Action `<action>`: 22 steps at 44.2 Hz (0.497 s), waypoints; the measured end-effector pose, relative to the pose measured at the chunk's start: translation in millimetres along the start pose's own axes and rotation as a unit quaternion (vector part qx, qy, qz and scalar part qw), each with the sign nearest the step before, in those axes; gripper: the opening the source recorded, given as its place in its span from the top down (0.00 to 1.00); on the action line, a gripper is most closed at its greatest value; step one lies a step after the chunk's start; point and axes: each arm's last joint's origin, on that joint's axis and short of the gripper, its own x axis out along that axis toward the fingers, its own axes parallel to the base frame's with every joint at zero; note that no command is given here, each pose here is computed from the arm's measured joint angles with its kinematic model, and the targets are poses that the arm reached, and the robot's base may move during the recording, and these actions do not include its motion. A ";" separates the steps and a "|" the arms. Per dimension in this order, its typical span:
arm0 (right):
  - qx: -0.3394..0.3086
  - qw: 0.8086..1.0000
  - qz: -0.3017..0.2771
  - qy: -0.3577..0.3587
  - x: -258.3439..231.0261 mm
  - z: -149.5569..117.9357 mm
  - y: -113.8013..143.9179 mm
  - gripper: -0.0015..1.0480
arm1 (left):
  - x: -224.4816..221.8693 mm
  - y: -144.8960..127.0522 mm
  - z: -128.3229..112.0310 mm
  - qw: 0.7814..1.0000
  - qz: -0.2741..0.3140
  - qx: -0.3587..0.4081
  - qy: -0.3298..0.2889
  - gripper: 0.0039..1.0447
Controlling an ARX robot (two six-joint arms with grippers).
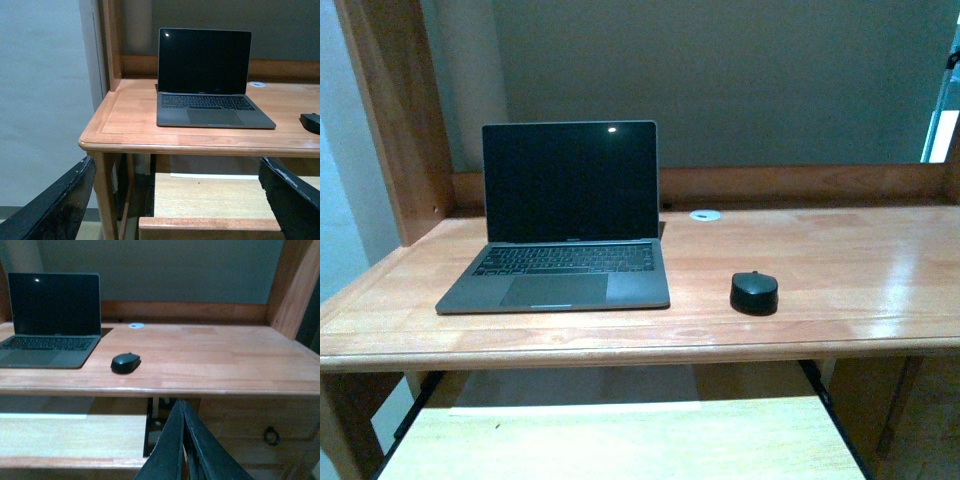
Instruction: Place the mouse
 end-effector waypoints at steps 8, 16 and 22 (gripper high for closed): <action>-0.001 1.000 0.000 0.004 0.0 -1.0 0.0 0.94 | 0.0 0.0 -0.1 1.000 0.001 0.000 0.000 0.06; -0.002 1.000 0.000 0.004 0.0 -0.9 0.0 0.47 | 0.0 0.0 -0.1 1.000 0.001 0.000 0.000 0.06; -0.001 1.000 0.000 0.004 0.0 -0.9 0.0 0.13 | 0.0 0.0 -0.1 1.000 0.001 0.000 0.000 0.06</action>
